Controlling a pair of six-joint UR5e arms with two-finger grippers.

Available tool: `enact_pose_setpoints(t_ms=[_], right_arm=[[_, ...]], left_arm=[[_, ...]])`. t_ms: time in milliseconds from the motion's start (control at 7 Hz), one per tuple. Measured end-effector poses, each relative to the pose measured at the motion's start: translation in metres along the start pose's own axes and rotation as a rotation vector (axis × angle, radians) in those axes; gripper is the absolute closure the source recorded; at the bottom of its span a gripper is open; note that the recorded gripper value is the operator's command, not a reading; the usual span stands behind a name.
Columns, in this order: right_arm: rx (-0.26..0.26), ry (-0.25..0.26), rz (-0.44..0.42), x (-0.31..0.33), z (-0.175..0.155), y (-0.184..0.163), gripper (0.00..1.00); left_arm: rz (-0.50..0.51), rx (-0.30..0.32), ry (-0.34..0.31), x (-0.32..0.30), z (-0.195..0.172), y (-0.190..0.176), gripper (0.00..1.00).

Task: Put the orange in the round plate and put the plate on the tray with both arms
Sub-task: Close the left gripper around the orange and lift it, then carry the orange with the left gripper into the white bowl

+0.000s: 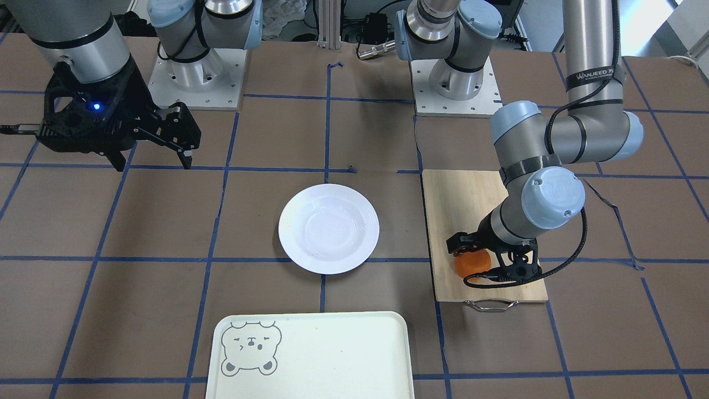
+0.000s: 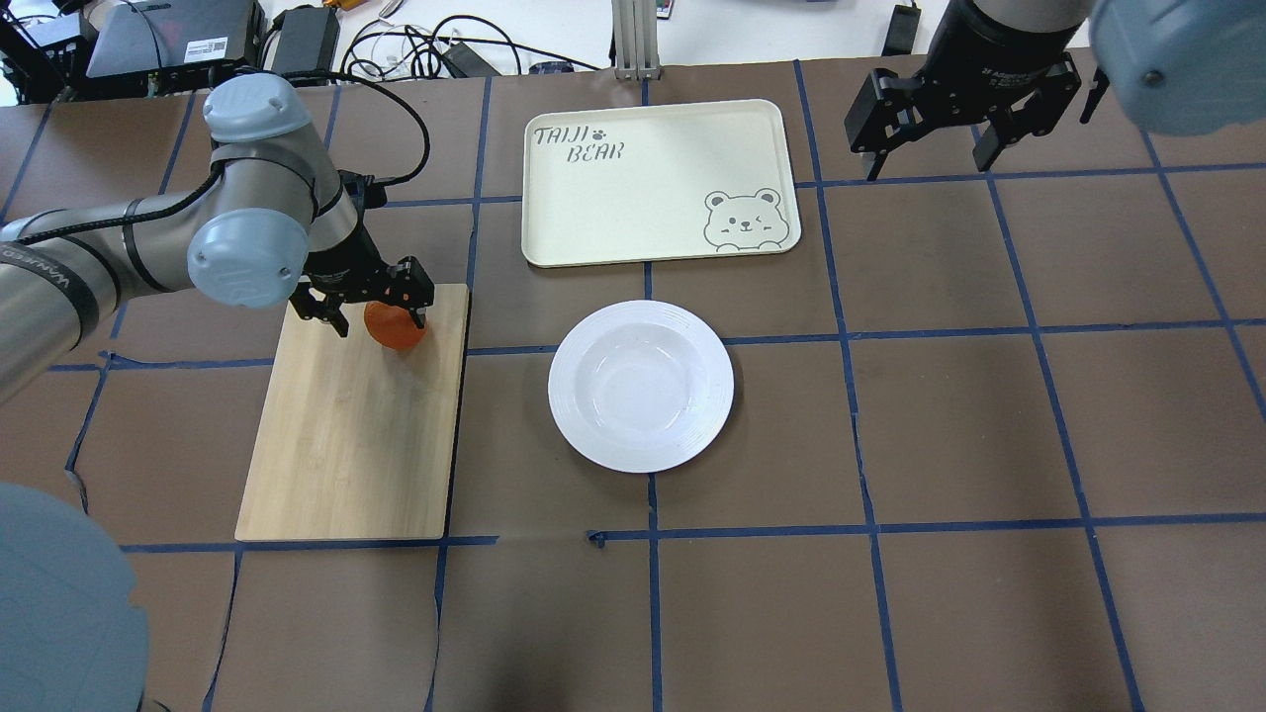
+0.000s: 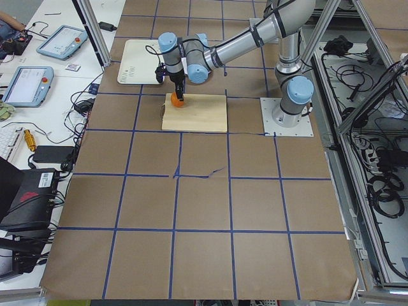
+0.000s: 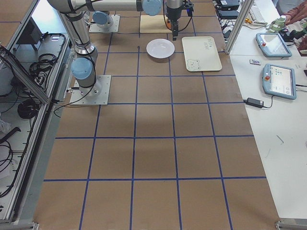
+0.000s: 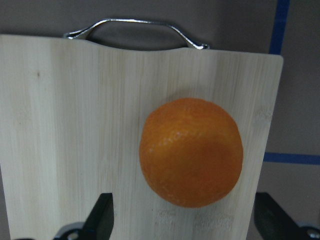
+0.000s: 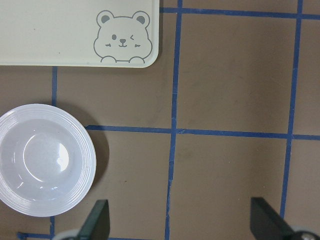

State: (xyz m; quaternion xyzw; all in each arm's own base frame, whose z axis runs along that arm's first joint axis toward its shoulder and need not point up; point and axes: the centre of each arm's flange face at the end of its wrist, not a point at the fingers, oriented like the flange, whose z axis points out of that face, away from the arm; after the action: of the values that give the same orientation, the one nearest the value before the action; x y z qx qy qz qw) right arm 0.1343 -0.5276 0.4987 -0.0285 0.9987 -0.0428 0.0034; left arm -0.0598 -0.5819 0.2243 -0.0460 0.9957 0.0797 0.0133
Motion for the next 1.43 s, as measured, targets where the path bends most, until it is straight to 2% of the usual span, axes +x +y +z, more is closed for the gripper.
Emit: enact_pose_setpoints(t_ms=[143,286,429,571,1000,1429], right_arm=[[0.0,0.0,0.0,0.0,0.0,0.0,0.0],[0.0,0.0,0.0,0.0,0.0,0.0,0.0],[0.0,0.0,0.0,0.0,0.0,0.0,0.0],[-0.001,0.0,0.0,0.0,0.0,0.0,0.0],[-0.001,0.0,0.0,0.0,0.0,0.0,0.0],[-0.001,0.0,0.0,0.0,0.0,0.0,0.0]], left_arm=[[-0.003,0.011,0.002,0.0,0.007,-0.005,0.0],[-0.011,0.027,0.006,0.001,0.013,-0.011,0.21],[-0.023,0.039,0.009,0.002,0.016,-0.015,0.69],[-0.029,0.048,0.01,0.002,0.017,-0.017,1.0],[-0.02,0.095,0.017,0.011,0.0,-0.019,1.0],[-0.071,0.11,0.109,0.094,-0.055,0.003,1.0]])
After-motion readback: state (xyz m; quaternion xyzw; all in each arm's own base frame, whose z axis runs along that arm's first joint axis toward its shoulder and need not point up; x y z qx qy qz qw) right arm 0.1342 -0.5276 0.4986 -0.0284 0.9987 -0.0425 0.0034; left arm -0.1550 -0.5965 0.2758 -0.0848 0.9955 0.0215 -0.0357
